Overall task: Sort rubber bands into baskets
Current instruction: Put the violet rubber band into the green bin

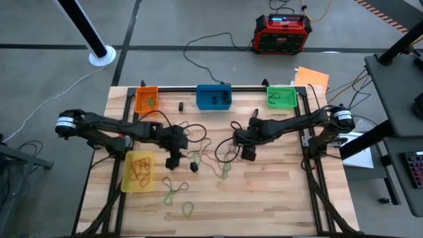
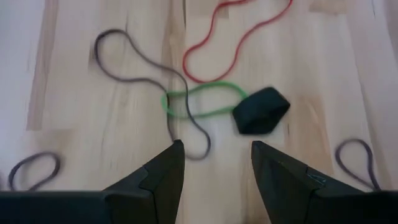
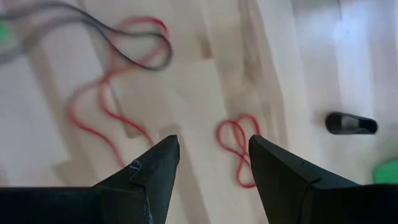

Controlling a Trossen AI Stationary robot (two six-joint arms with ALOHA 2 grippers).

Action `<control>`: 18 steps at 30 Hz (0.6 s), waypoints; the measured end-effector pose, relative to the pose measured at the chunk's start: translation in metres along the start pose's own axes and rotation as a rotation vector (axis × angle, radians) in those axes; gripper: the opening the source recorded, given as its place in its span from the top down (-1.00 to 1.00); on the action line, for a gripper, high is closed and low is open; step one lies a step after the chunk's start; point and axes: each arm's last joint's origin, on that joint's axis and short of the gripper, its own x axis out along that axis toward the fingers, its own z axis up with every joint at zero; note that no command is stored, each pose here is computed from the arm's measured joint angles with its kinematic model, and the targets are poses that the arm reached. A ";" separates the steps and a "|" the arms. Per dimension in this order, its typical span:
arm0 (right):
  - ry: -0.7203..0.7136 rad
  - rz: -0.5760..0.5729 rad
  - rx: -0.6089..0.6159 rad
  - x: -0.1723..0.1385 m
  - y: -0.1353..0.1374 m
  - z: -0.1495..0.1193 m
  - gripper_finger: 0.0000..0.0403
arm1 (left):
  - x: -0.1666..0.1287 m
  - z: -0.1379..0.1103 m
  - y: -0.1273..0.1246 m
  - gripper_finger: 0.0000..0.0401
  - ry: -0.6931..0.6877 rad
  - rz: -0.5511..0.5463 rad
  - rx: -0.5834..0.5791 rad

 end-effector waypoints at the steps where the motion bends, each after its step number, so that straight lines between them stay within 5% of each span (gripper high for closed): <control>1: 0.009 -0.011 -0.005 0.003 -0.002 -0.002 0.06 | 0.002 -0.002 0.000 0.15 -0.014 0.000 0.000; 10: -0.032 -0.010 -0.011 0.018 -0.010 -0.005 0.06 | 0.013 -0.009 0.000 0.15 -0.173 -0.004 0.024; 18: -0.068 -0.004 -0.027 0.018 -0.011 -0.004 0.06 | 0.023 -0.028 -0.005 0.19 -0.169 0.005 -0.050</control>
